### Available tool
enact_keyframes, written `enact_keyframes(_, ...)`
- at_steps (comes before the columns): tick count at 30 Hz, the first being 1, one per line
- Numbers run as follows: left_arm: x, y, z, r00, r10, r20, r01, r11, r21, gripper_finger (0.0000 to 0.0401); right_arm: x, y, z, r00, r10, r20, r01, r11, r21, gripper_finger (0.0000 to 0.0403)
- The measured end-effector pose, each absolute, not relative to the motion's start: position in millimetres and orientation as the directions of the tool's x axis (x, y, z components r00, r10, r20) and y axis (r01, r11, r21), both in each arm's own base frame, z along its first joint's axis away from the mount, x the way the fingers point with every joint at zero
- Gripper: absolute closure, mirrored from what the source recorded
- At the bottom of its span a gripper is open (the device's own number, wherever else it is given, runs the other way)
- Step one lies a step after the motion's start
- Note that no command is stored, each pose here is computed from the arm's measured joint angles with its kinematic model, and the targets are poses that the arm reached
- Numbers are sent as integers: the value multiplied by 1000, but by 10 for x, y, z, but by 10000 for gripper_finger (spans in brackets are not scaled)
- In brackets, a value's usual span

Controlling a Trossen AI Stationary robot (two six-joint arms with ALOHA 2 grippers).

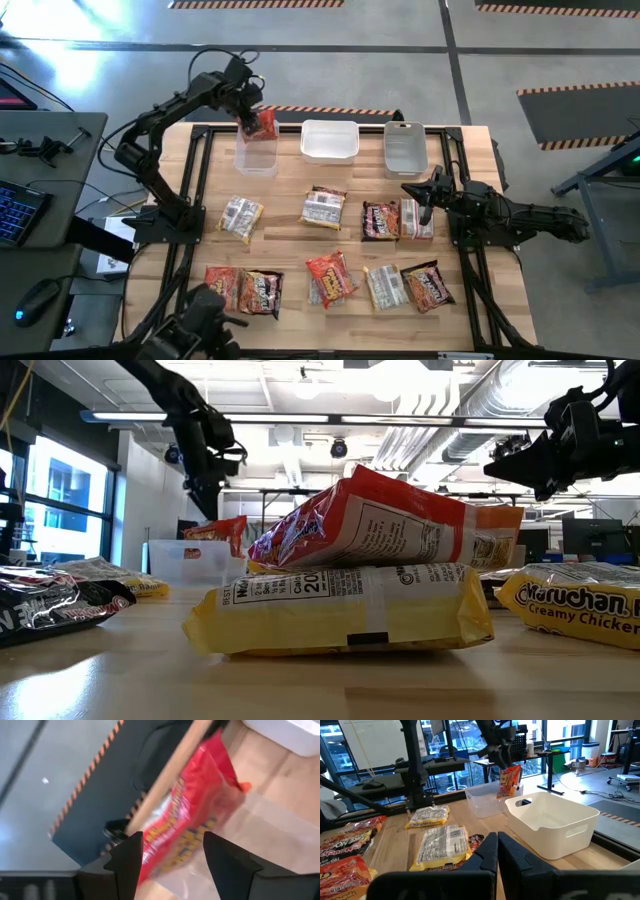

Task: Sort Maruchan noodles
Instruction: Put the orange noodle pack into the transparent bin

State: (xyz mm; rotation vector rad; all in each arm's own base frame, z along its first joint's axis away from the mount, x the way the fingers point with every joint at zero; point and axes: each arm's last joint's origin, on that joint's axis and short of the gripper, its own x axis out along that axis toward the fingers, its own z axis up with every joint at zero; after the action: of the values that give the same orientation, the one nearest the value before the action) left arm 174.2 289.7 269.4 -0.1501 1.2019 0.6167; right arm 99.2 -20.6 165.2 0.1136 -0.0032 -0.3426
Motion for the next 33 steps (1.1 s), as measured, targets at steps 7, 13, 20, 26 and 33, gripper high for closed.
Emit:
enact_keyframes(7,1749,2927,2688,245,371,-896,-429,870,243,201,992,-207,1652,942,-336,-16,335,936,112,402)
enact_keyframes(13,1783,2986,2538,246,317,-916,-396,896,203,201,992,-207,1651,942,-336,-16,335,936,112,402)
enact_keyframes(20,1807,3035,2391,205,286,-936,-376,906,195,202,992,-206,1651,942,-335,-16,335,936,112,402)
enact_keyframes(26,1794,3010,2418,176,296,-939,-346,911,222,254,992,-206,1652,942,-335,-16,335,936,112,402)
enact_keyframes(33,1775,2997,2419,140,298,-944,-290,924,249,369,992,-206,1652,942,-335,-16,335,936,112,402)
